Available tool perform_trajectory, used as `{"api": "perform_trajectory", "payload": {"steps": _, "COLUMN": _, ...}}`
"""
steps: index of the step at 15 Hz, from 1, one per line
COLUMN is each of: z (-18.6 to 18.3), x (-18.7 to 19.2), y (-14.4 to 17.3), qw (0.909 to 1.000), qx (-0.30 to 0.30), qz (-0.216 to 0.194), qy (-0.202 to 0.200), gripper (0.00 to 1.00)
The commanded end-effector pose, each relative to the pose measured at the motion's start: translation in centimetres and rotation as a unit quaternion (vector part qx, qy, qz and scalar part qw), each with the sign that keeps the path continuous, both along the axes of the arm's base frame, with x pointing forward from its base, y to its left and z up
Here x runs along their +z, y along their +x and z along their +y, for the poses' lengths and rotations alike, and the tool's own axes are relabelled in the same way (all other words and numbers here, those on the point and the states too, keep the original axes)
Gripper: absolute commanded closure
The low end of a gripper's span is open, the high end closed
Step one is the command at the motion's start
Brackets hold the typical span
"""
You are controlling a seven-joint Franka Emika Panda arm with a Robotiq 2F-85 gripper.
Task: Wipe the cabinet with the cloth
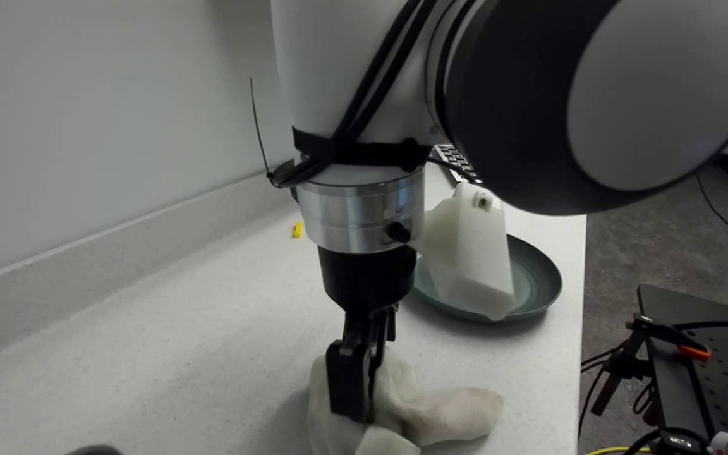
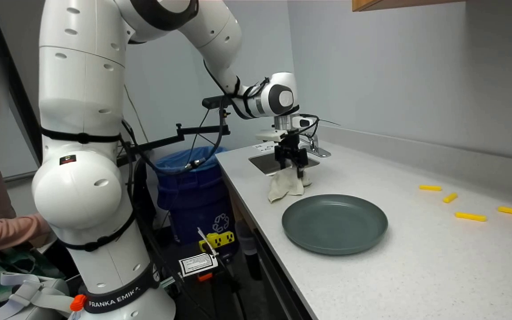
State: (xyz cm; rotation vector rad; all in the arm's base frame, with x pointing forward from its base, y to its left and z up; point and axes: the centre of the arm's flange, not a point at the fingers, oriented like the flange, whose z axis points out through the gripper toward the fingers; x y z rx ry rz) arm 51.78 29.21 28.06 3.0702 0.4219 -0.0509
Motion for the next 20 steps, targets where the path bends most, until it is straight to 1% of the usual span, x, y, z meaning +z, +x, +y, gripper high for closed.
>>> {"api": "perform_trajectory", "payload": {"steps": 1, "z": 0.0, "x": -1.5, "y": 0.5, "qw": 0.9995, "qx": -0.020, "qz": -0.008, "qy": 0.024, "gripper": 0.00}}
{"api": "perform_trajectory", "payload": {"steps": 4, "z": 0.2, "x": -2.9, "y": -0.4, "qw": 0.9990, "qx": -0.026, "qz": 0.011, "qy": 0.035, "gripper": 0.00}}
{"api": "perform_trajectory", "payload": {"steps": 7, "z": 0.5, "x": -3.8, "y": -0.8, "qw": 0.9985, "qx": -0.031, "qz": 0.026, "qy": 0.037, "gripper": 0.00}}
{"api": "perform_trajectory", "payload": {"steps": 8, "z": 0.5, "x": -4.0, "y": -0.8, "qw": 0.9983, "qx": -0.034, "qz": 0.027, "qy": 0.037, "gripper": 0.25}}
{"api": "perform_trajectory", "payload": {"steps": 9, "z": 0.4, "x": -4.0, "y": -0.8, "qw": 0.9983, "qx": -0.035, "qz": 0.028, "qy": 0.037, "gripper": 0.26}}
{"api": "perform_trajectory", "payload": {"steps": 13, "z": -0.7, "x": -2.9, "y": -0.1, "qw": 0.9981, "qx": -0.047, "qz": 0.019, "qy": 0.035, "gripper": 0.58}}
{"api": "perform_trajectory", "payload": {"steps": 14, "z": -1.0, "x": -2.5, "y": 0.1, "qw": 0.9980, "qx": -0.050, "qz": 0.015, "qy": 0.034, "gripper": 0.65}}
{"api": "perform_trajectory", "payload": {"steps": 18, "z": -2.6, "x": 0.7, "y": 0.3, "qw": 0.9987, "qx": -0.046, "qz": 0.004, "qy": 0.022, "gripper": 0.95}}
{"api": "perform_trajectory", "payload": {"steps": 19, "z": -3.1, "x": 2.0, "y": 0.2, "qw": 0.9988, "qx": -0.044, "qz": 0.003, "qy": 0.022, "gripper": 1.00}}
{"api": "perform_trajectory", "payload": {"steps": 20, "z": -3.5, "x": 3.0, "y": 0.0, "qw": 0.9989, "qx": -0.043, "qz": 0.000, "qy": 0.021, "gripper": 1.00}}
